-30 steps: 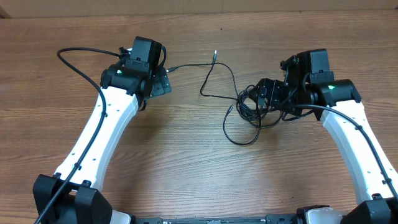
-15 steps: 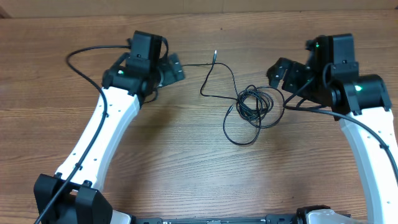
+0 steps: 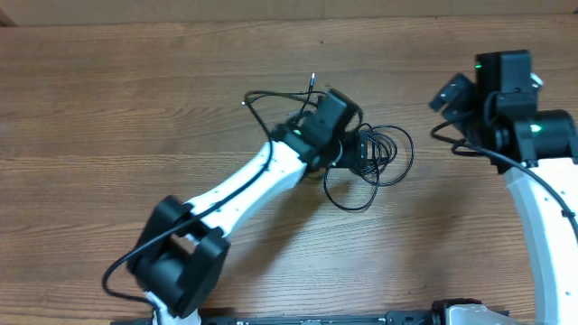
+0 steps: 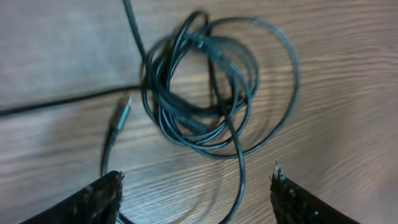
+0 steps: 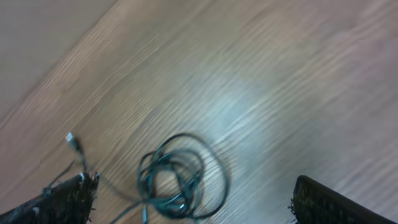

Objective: Untangle cables

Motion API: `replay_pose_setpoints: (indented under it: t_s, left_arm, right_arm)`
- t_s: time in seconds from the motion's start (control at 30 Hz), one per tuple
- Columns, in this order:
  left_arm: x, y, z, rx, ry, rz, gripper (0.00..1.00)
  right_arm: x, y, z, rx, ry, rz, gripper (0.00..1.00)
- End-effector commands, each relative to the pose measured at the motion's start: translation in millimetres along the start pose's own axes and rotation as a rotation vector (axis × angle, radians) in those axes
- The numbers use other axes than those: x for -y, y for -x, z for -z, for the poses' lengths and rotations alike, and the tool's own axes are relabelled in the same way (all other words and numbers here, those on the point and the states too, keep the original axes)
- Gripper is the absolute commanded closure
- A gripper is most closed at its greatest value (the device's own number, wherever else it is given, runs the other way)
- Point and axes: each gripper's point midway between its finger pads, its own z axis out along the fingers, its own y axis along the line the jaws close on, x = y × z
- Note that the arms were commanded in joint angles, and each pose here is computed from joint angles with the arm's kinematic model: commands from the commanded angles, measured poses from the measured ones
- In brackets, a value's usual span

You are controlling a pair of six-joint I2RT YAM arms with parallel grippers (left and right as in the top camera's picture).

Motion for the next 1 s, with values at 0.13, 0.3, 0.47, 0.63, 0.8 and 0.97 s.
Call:
replay_pose_setpoints:
  t_s: [0.13,0.3,0.47,0.63,0.8,0.97]
  left_arm:
    - [1.1,11.1,-54.7,0.041,-0.050,0.106,0.43]
    - [-1.5,13.5,-75.9,0.059,-0.060,0.099,0.46]
    - [-19.2,8.3,-87.8,0.058,0.011,0.106,0.43]
    - [-24.7,9.6,-88.6,0.073,0.040,0.107,0.43]
    - [-33.4,22.5,-88.9,0.149,0.092,0.103,0.46]
    - [-23.6,27.6,-105.7,0.184,0.038,0.059,0.60]
  right_arm:
    - [32.4,17.4,-1.4,-0.016,-0.044,-0.112,0.00]
    - [34.7,14.7,-1.2,-0.026,-0.054,-0.110,0.00]
    - [35.9,13.2,-1.7,-0.033,-0.058,-0.076,0.00]
    - [36.6,12.2,-1.6,-0.037,-0.061,-0.075,0.00]
    - [35.5,7.7,-1.5,-0.059,-0.053,-0.074,0.00]
    - [39.2,-0.5,-0.6,-0.095,-0.066,-0.069,0.00]
